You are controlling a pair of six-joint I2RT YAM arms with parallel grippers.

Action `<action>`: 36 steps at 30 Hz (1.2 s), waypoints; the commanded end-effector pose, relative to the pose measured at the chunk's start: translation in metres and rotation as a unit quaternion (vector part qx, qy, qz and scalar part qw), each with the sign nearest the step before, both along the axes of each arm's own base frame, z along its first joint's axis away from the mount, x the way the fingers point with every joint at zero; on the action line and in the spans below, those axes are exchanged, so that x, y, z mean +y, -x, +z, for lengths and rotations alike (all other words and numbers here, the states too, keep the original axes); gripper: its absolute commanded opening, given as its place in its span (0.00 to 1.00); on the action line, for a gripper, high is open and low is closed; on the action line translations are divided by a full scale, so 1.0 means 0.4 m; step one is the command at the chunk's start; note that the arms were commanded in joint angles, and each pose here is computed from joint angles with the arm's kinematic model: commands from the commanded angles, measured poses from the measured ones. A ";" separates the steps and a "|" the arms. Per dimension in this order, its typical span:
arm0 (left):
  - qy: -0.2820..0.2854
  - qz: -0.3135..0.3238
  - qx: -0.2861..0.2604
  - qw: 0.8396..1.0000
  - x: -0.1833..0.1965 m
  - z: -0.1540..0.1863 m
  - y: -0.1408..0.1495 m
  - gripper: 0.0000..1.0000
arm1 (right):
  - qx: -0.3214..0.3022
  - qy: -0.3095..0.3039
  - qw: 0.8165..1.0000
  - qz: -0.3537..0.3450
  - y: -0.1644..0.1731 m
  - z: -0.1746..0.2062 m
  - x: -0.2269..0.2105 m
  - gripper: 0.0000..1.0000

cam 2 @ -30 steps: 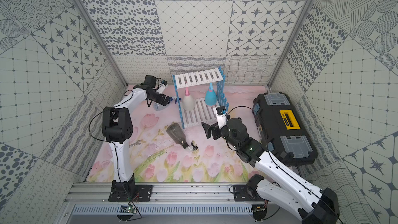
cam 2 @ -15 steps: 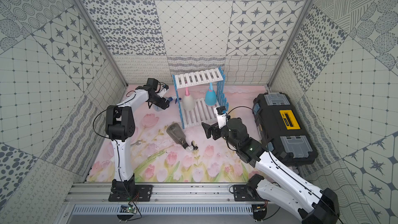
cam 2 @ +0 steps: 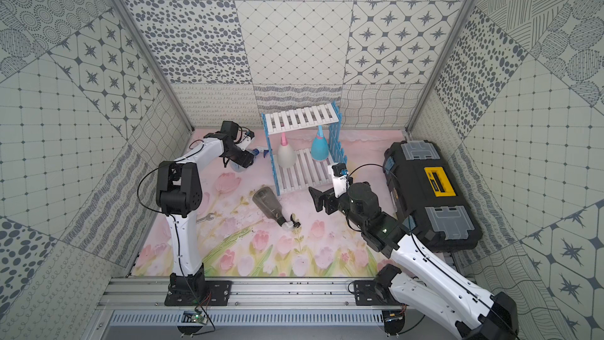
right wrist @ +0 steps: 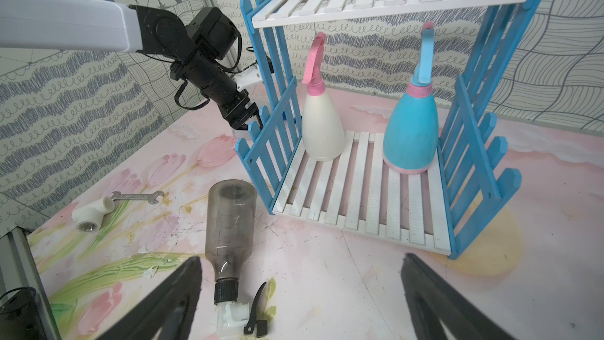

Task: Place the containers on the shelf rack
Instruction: 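Pick up a container from the center of the board.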

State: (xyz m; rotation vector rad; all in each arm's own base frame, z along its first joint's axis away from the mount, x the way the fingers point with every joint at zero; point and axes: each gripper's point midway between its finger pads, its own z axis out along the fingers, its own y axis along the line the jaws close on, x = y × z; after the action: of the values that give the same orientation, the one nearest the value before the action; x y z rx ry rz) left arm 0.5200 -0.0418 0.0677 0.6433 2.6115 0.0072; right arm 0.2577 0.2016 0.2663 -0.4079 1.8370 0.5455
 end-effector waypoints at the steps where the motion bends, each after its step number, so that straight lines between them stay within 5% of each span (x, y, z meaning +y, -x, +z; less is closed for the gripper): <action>1: -0.007 0.113 -0.062 0.992 0.100 0.109 0.027 0.77 | -0.013 -0.026 0.999 -0.026 -0.002 0.028 -0.027 0.97; 8: 0.022 0.226 -0.241 0.944 0.162 0.340 0.149 0.76 | 0.014 -0.113 0.993 -0.027 0.000 0.076 -0.025 0.97; 14: 0.064 0.219 -0.346 0.910 0.094 0.516 0.295 0.74 | 0.060 -0.225 0.972 0.019 0.007 0.127 -0.002 0.97; 22: 0.136 0.113 -0.392 0.903 -0.143 0.635 0.459 0.72 | 0.098 -0.280 0.952 0.075 0.015 0.215 0.046 0.97; 32: 0.219 -0.028 -0.407 0.886 -0.447 0.650 0.591 0.69 | 0.147 -0.334 0.924 0.111 -0.021 0.266 0.114 0.97; 36: 0.256 -0.039 -0.392 0.883 -0.520 0.631 0.602 0.70 | 0.164 -0.331 0.924 0.103 -0.040 0.253 0.127 0.97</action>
State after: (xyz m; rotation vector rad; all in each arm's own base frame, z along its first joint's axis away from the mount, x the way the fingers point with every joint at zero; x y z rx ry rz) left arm 0.2802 -0.2233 0.2935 0.5365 1.8014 -0.2463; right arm 0.2731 0.2488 0.3448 -0.0396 1.8530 1.3424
